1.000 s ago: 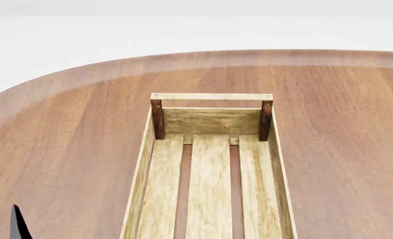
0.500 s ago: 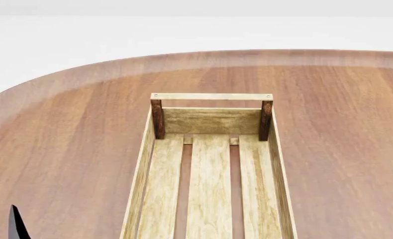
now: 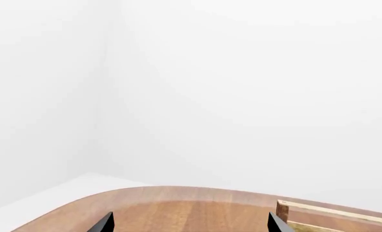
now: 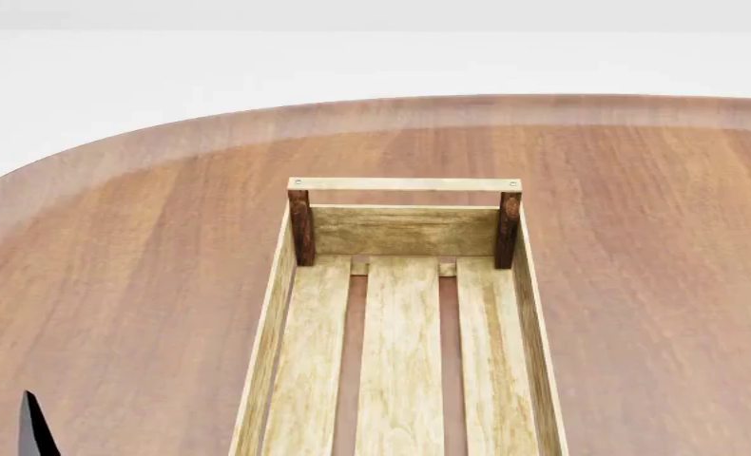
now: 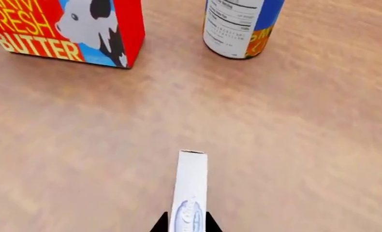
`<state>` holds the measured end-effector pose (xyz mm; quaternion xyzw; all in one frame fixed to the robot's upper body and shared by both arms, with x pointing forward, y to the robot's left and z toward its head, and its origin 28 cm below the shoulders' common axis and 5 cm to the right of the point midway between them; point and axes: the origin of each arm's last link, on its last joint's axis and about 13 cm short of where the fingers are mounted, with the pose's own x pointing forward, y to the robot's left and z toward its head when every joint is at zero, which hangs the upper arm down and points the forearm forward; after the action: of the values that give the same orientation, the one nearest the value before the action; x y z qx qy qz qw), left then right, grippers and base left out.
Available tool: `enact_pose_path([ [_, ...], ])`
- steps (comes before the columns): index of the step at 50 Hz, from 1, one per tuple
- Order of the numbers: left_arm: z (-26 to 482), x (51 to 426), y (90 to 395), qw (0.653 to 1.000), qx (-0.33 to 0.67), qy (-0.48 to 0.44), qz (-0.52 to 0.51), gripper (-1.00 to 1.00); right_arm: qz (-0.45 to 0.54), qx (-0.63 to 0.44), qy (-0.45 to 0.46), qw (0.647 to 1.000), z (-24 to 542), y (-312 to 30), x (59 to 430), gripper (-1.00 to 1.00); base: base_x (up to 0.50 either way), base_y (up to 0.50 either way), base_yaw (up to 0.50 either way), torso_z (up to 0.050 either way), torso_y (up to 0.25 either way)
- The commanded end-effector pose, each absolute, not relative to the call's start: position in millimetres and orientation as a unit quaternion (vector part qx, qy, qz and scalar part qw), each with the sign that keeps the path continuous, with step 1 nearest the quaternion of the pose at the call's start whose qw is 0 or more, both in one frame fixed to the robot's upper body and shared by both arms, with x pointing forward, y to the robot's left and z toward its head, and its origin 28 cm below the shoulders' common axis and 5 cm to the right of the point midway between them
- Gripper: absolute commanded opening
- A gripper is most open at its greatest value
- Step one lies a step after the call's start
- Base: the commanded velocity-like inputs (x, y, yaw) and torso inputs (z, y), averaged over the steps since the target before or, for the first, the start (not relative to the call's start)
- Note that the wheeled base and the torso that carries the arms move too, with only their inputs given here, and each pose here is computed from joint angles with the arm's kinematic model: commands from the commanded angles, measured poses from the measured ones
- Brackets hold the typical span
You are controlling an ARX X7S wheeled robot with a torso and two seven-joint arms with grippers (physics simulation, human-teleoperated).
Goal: Pick up the cream cheese and put it in the tray.
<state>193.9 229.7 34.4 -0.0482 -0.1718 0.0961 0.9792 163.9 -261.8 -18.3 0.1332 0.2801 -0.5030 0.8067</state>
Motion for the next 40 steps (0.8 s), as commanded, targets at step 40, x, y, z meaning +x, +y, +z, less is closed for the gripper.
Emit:
enact_pose_path([
  [40, 35.0, 195.9, 231.9, 0.979, -0.052, -0.171, 0.103, 1.00, -0.425, 0.039, 0.154, 0.891, 34.0, -223.8, 168.4, -1.00, 0.00, 0.00, 0.00, 0.000, 0.000],
])
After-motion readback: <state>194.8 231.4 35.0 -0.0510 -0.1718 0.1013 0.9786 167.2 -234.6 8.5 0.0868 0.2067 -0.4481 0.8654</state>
